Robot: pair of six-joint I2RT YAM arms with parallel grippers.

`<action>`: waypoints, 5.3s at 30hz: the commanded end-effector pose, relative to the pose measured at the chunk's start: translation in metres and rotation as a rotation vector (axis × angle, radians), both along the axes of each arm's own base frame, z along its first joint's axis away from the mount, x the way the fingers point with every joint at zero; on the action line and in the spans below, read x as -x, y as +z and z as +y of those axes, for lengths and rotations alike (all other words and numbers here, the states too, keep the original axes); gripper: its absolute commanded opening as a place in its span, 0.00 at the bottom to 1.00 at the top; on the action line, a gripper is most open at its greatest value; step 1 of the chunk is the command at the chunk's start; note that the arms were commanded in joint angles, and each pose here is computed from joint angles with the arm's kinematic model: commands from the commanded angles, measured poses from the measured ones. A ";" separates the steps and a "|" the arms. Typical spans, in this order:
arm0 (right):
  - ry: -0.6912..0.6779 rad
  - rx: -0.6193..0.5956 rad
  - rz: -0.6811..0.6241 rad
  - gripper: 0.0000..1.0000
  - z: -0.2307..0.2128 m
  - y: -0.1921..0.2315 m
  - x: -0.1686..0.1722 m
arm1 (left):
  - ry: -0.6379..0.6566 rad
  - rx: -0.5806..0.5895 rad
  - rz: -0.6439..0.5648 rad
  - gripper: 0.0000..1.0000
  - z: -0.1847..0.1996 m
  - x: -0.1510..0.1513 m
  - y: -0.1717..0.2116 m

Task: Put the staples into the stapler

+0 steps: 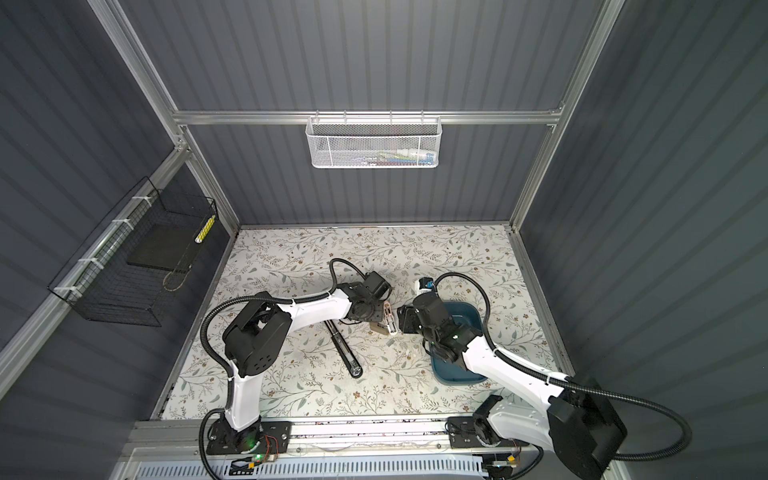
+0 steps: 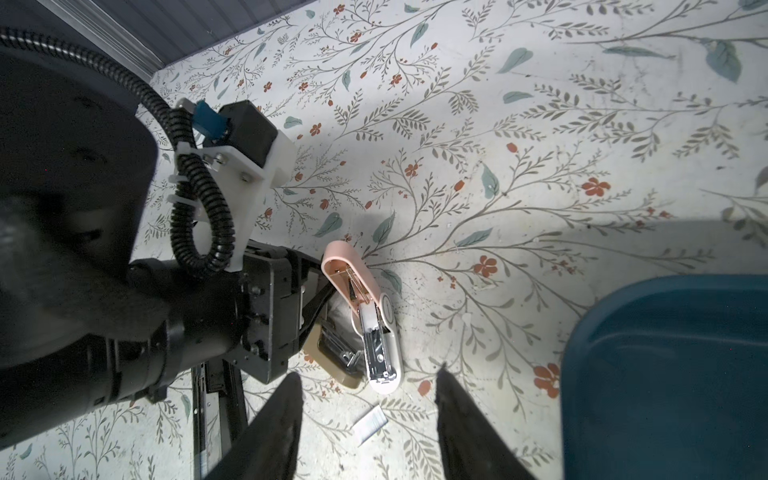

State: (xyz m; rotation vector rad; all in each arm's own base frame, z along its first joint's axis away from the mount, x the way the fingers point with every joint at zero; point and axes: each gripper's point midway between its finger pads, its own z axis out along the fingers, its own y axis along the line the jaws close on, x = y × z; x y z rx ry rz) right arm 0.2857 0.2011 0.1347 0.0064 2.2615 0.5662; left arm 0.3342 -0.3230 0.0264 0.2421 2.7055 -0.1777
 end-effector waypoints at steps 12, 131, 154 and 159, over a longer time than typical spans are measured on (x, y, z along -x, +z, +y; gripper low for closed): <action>0.042 -0.064 -0.009 0.52 0.001 0.000 0.016 | -0.125 0.186 -0.219 0.17 -0.011 -0.004 0.042; 0.312 0.433 0.066 0.56 0.114 -0.096 0.036 | 0.209 0.434 -0.620 1.00 0.148 0.039 0.161; -0.069 0.160 0.325 0.33 0.039 -0.087 0.058 | 0.111 0.308 -0.409 1.00 0.151 0.061 0.169; -0.085 0.154 0.335 0.31 0.039 -0.095 0.048 | 0.095 0.294 -0.388 0.99 0.148 0.060 0.161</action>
